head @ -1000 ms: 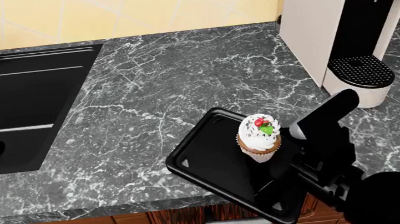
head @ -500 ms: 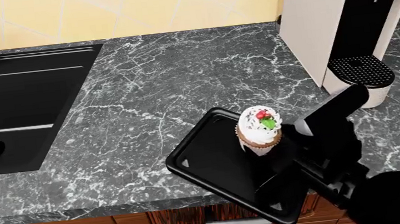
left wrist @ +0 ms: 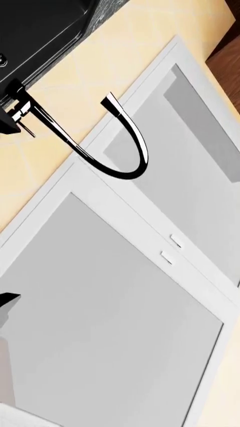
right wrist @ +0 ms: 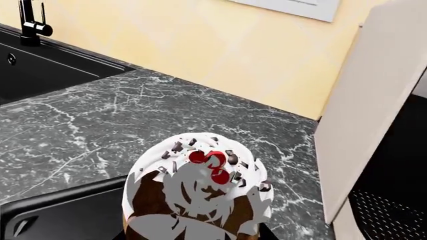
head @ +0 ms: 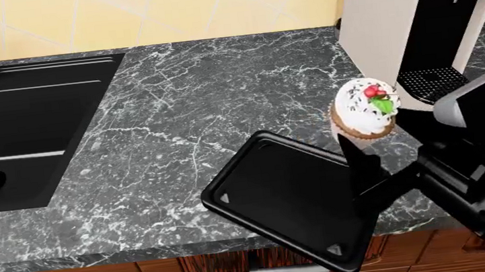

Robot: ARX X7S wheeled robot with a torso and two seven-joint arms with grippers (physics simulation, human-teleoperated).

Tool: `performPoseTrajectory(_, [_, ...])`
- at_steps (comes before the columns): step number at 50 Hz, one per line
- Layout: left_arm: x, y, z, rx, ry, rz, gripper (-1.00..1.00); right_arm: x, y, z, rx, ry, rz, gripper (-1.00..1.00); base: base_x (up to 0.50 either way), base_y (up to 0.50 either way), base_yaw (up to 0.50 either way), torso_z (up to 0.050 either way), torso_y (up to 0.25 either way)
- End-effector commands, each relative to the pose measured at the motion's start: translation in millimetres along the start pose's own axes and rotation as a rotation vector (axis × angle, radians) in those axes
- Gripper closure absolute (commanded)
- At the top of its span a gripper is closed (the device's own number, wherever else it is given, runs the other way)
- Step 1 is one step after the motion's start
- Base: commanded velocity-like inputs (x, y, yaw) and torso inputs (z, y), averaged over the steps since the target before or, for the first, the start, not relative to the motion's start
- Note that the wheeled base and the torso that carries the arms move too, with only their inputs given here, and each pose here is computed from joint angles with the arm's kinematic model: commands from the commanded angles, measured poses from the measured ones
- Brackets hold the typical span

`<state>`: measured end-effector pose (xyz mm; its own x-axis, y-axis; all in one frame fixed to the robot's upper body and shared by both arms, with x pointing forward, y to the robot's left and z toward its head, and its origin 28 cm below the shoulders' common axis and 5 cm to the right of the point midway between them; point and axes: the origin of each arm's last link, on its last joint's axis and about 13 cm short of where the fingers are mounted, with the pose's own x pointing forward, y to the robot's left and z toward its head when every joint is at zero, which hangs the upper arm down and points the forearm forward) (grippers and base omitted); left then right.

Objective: Move the fresh-baked cupcake off the tray onto the counter, and place the bowl used for mixing into the sink.

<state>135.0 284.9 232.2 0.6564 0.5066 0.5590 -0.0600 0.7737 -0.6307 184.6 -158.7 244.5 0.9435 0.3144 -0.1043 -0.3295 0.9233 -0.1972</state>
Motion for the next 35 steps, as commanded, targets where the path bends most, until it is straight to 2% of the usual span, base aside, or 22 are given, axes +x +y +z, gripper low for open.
performPoseTrajectory(1, [0.1, 0.6, 0.0, 0.000, -0.001, 0.000, -1.00, -23.2, -10.2, 12.4, -0.030, -0.006, -0.086, 1.00, 0.00, 0.00, 0.00, 0.000, 0.000])
performPoseTrajectory(20, [-0.3, -0.8, 1.1, 0.001, -0.002, -0.002, -1.00, -38.9, -32.2, 13.1, 0.001, 0.028, -0.270, 1.00, 0.00, 0.00, 0.00, 0.000, 0.000])
performPoseTrajectory(27, [-0.1, -0.6, 1.8, 0.001, -0.004, -0.001, -1.00, -30.7, -30.7, 8.3, -0.003, 0.083, -0.327, 1.00, 0.00, 0.00, 0.00, 0.000, 0.000])
performPoseTrajectory(35, [0.2, -0.4, 1.1, 0.001, -0.003, 0.000, -1.00, -23.3, -27.2, -2.2, -0.053, 0.154, -0.368, 1.00, 0.00, 0.00, 0.00, 0.000, 0.000])
